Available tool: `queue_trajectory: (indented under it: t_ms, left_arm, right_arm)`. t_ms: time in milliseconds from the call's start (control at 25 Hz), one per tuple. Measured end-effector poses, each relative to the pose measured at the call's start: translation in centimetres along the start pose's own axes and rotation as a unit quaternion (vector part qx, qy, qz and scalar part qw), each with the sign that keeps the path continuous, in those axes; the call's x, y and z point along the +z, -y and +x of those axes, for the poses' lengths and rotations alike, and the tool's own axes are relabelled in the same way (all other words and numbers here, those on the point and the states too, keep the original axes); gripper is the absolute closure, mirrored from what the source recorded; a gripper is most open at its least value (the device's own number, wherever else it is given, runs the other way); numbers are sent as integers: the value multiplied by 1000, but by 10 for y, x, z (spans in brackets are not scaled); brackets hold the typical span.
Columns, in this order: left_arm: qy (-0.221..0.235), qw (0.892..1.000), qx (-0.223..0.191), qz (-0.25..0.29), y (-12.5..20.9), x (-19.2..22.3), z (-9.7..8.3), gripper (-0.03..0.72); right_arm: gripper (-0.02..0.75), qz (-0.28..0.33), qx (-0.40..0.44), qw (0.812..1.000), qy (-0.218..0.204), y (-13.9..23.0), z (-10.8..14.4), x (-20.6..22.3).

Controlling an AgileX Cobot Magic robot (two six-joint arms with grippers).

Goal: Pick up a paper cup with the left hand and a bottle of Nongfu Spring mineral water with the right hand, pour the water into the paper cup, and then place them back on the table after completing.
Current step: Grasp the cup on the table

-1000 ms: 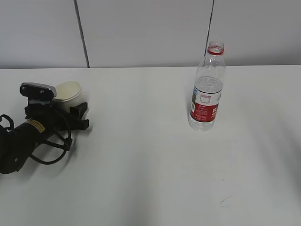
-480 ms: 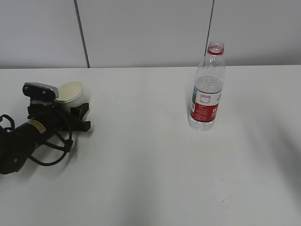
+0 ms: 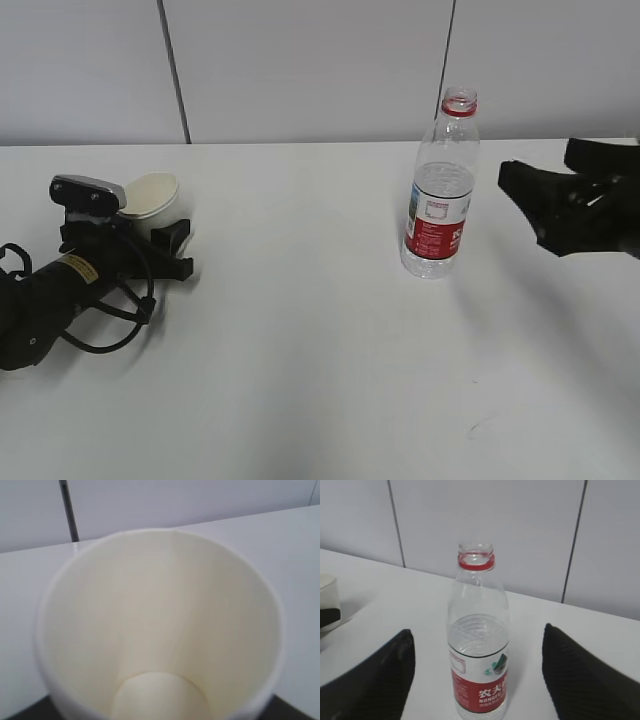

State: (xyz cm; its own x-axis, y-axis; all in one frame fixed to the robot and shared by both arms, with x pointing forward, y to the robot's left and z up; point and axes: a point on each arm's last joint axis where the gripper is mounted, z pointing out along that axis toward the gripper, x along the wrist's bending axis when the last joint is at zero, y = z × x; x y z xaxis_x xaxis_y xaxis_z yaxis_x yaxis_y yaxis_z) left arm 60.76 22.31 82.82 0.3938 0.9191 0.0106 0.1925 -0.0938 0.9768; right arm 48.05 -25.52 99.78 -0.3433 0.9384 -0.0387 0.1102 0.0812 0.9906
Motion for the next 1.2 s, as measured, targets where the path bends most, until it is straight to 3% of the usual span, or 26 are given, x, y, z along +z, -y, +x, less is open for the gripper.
queue_trajectory:
  t_ms: [120, 320, 640, 1200]
  left_arm:
    - [0, 1000, 0, 0, 0, 0, 0, 333]
    - [0, 1000, 0, 0, 0, 0, 0, 333]
    - [0, 1000, 0, 0, 0, 0, 0, 335]
    - [0, 1000, 0, -1, 0, 0, 0, 336]
  right_arm:
    - [151, 9, 11, 1000, -8, 12, 0, 9]
    - [151, 33, 50, 998, 17, 29, -6, 17]
    - [151, -16, 83, 996, 24, 43, -10, 31]
    - [151, 10, 109, 993, 34, 77, -12, 44]
